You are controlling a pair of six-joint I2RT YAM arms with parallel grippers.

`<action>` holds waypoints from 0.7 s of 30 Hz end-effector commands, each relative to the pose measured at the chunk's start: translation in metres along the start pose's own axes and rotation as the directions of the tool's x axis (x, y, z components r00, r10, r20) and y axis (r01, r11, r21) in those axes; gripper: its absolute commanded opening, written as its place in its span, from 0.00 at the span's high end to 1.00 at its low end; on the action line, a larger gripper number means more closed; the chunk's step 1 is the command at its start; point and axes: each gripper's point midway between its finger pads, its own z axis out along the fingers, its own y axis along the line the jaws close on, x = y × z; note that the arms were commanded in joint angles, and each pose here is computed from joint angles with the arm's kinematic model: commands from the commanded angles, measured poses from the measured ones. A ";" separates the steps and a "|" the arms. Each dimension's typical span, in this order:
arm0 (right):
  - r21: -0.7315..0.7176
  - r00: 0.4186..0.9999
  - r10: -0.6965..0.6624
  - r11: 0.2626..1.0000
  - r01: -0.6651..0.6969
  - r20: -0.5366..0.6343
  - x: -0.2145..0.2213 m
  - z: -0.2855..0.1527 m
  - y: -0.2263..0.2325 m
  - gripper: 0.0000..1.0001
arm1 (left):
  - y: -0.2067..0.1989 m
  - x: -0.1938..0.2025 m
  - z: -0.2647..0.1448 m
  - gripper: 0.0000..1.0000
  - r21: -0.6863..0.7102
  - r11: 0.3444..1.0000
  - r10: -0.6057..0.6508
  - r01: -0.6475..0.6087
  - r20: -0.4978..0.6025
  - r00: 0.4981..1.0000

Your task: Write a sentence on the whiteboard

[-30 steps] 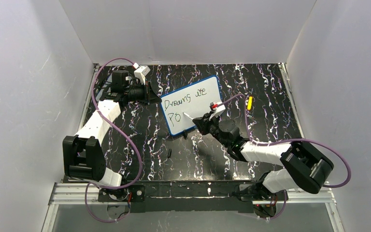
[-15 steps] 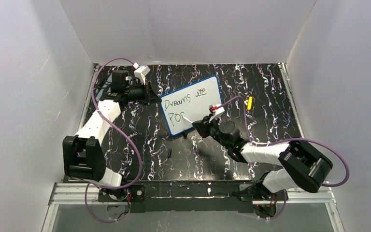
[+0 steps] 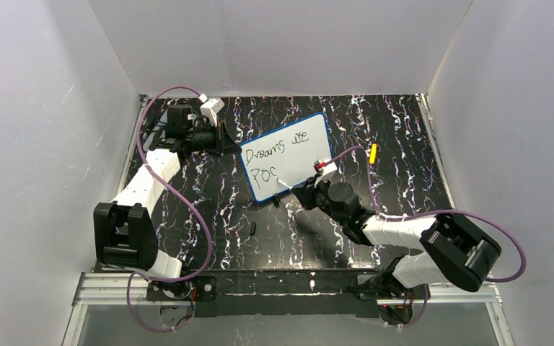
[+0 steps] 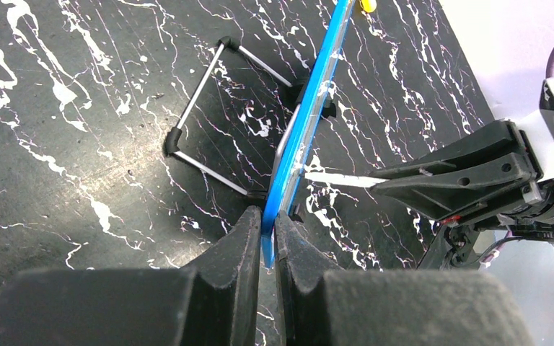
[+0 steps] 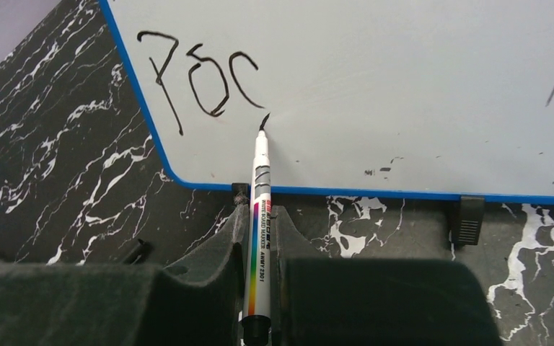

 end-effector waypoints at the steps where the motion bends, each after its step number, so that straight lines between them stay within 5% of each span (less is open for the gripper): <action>1: -0.054 1.000 -0.003 0.999 0.003 0.000 -0.002 0.006 0.015 0.99 | -0.019 -0.007 -0.009 1.00 0.043 0.999 0.026 -0.027 0.028 0.999; 10: -0.102 0.997 0.047 0.994 -0.040 0.065 -0.019 0.007 0.032 0.99 | -0.019 -0.007 -0.009 1.00 0.044 0.999 0.027 -0.029 0.028 0.999; 21: 0.065 0.977 0.028 0.997 -0.042 0.211 -0.064 -0.003 0.003 0.99 | -0.019 -0.007 -0.009 1.00 0.045 0.999 0.027 -0.028 0.029 0.999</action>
